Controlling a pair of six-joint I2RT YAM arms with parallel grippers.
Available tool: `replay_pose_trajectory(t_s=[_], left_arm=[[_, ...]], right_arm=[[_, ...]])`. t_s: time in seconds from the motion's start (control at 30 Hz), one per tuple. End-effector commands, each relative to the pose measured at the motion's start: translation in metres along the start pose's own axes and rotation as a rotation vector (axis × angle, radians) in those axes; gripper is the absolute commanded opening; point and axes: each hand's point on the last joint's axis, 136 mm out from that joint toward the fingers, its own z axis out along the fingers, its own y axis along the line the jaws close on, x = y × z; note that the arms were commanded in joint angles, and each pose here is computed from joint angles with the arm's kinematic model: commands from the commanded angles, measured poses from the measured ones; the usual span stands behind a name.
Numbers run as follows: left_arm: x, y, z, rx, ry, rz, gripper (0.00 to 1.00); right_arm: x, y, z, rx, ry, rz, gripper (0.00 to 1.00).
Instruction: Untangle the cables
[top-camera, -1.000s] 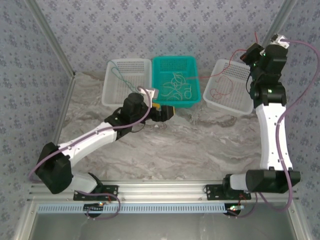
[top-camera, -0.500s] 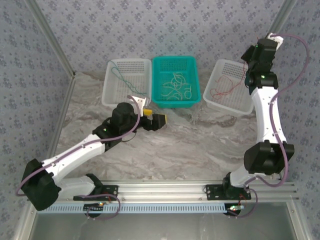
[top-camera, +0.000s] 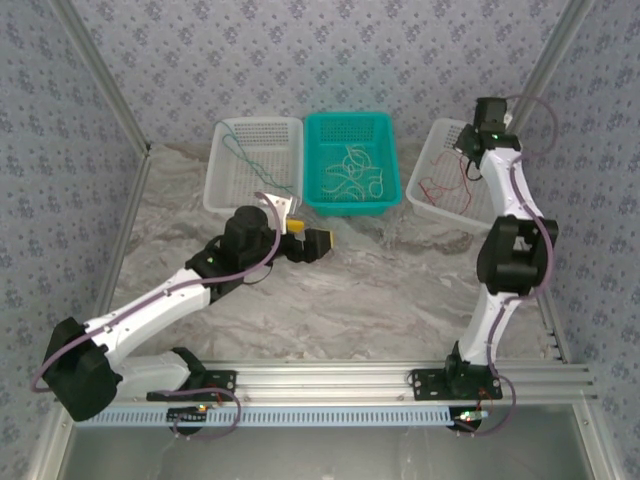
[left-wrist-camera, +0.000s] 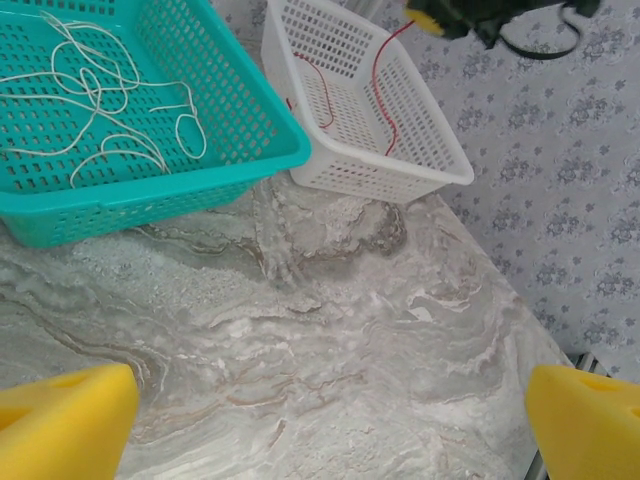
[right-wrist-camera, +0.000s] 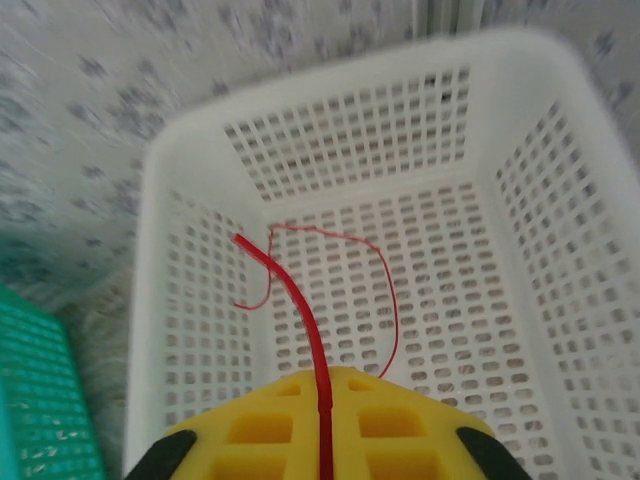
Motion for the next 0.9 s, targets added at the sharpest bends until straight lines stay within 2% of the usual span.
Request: replay_pose_trajectory(t_s=[0.0,0.03,0.1,0.2,0.33,0.47,0.5,0.53,0.7,0.87], left_arm=[[0.003,0.000,-0.003,-0.010,-0.001,0.004,0.99],[0.004,0.001,-0.004,-0.016,0.000,0.003,0.99],[0.004,0.003,-0.006,-0.028,-0.003,0.005,0.99],[0.003,0.007,-0.012,-0.052,-0.016,0.011,0.99],[-0.002,0.017,-0.023,-0.123,-0.045,0.034,0.99],[-0.012,0.043,-0.045,-0.293,-0.108,0.052,0.99],[-0.015,0.052,-0.052,-0.350,-0.128,0.054,0.99],[-0.016,0.059,-0.059,-0.394,-0.144,0.056,0.99],[-0.021,0.093,-0.091,-0.597,-0.213,0.092,0.99],[-0.024,0.135,-0.129,-0.831,-0.291,0.108,0.99]], right_arm=[[0.004,-0.007,0.011,0.040,0.068,0.012,0.17],[0.006,-0.010,0.018,0.050,0.077,0.017,0.21],[0.009,-0.015,0.027,0.069,0.093,0.030,0.35],[0.006,-0.017,0.025,0.082,0.091,0.048,0.52],[-0.005,-0.012,0.006,0.047,0.066,0.059,0.58],[-0.016,-0.006,-0.024,0.001,-0.002,0.035,0.64],[-0.018,-0.004,-0.034,0.001,-0.027,0.012,0.90],[-0.017,-0.005,-0.041,0.007,-0.035,-0.007,0.96],[-0.017,-0.001,-0.085,-0.084,-0.107,-0.022,0.99],[0.008,-0.007,-0.138,-0.110,-0.230,-0.064,0.98]])
